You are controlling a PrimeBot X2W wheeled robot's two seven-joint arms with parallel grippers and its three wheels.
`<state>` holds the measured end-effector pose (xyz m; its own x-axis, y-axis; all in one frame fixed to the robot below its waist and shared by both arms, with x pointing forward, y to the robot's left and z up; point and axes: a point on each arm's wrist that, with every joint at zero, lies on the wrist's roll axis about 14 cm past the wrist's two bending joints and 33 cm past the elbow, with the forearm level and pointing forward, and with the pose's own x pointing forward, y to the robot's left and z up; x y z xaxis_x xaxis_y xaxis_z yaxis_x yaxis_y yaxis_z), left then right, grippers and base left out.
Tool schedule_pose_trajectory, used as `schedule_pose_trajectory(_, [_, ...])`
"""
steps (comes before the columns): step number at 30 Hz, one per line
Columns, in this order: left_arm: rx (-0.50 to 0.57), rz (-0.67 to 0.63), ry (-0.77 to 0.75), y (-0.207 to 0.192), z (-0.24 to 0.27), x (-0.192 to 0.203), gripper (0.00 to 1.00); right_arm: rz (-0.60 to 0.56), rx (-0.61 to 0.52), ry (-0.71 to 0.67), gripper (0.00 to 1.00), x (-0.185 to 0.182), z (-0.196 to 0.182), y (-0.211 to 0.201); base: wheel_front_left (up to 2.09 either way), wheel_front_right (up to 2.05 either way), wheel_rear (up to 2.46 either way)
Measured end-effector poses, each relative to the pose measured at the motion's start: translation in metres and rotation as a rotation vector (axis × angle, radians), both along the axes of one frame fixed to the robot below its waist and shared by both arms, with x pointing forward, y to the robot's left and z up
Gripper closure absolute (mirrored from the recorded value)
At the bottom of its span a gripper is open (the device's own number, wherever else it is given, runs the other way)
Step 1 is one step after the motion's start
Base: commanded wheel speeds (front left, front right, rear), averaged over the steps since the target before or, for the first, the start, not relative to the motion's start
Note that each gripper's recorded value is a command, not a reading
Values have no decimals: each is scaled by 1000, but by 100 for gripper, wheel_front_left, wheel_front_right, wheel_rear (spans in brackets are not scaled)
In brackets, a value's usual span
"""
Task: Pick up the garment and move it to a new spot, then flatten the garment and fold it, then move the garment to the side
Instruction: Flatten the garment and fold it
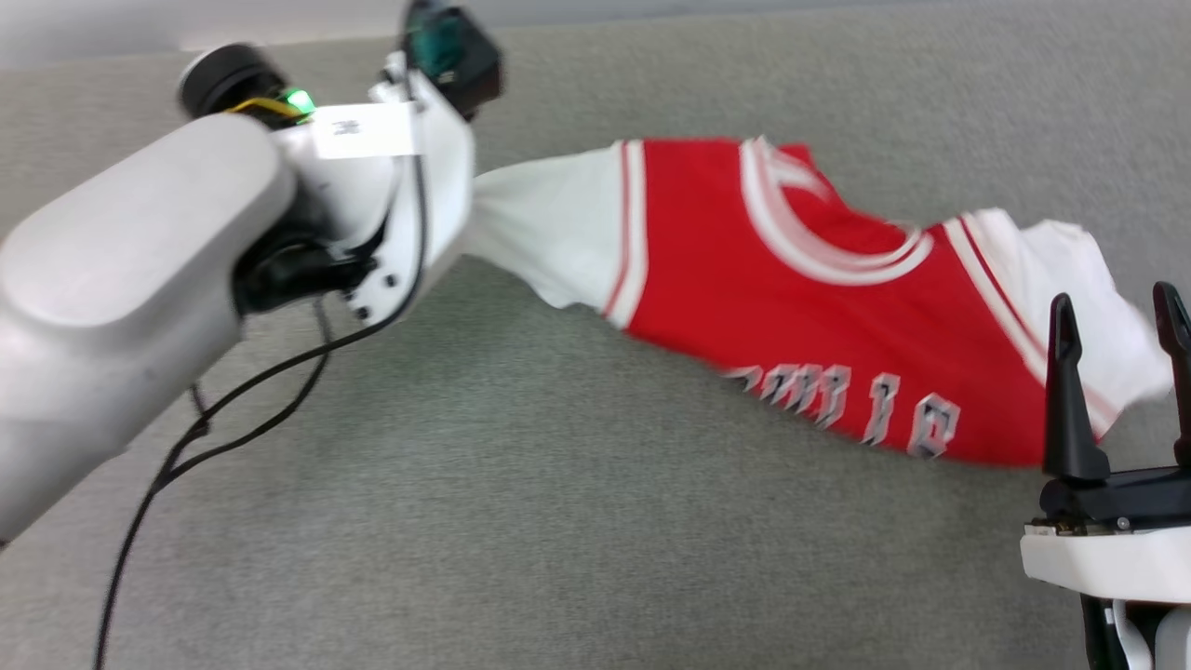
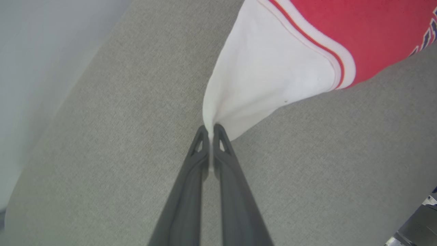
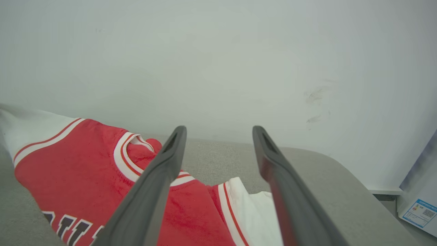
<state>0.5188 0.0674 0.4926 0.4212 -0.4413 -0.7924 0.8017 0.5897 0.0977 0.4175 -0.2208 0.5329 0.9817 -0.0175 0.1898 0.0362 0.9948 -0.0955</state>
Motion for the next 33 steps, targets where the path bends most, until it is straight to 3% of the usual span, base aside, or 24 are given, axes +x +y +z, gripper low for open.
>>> schedule_pose_trajectory(9, [97, 312, 103, 117, -32, -24, 100, 65, 13, -36, 0, 2, 11, 21, 0, 0, 0])
schedule_pose_trajectory(18, [145, 453, 304, 150, -115, -56, 100, 13, -6, 11, 0, -1, -3, 3, 0, 0, 0])
schedule_pose_trajectory(22, [117, 467, 294, 147, -122, -56, 97, 2, -11, 13, 0, -2, -3, -1, 0, 0, 0])
schedule_pose_trajectory(23, [109, 467, 281, 147, -121, -56, 62, 2, -14, 11, 0, -2, -3, -1, 0, 0, 0])
schedule_pose_trajectory(24, [103, 461, 257, 146, -118, -54, 0, 3, -15, 9, 0, -2, -2, 0, 0, 0, 0])
schedule_pose_trajectory(33, [-16, 408, -18, 135, -52, -28, 0, 17, -2, -19, 0, -13, 10, 6, 0, 0, 0])
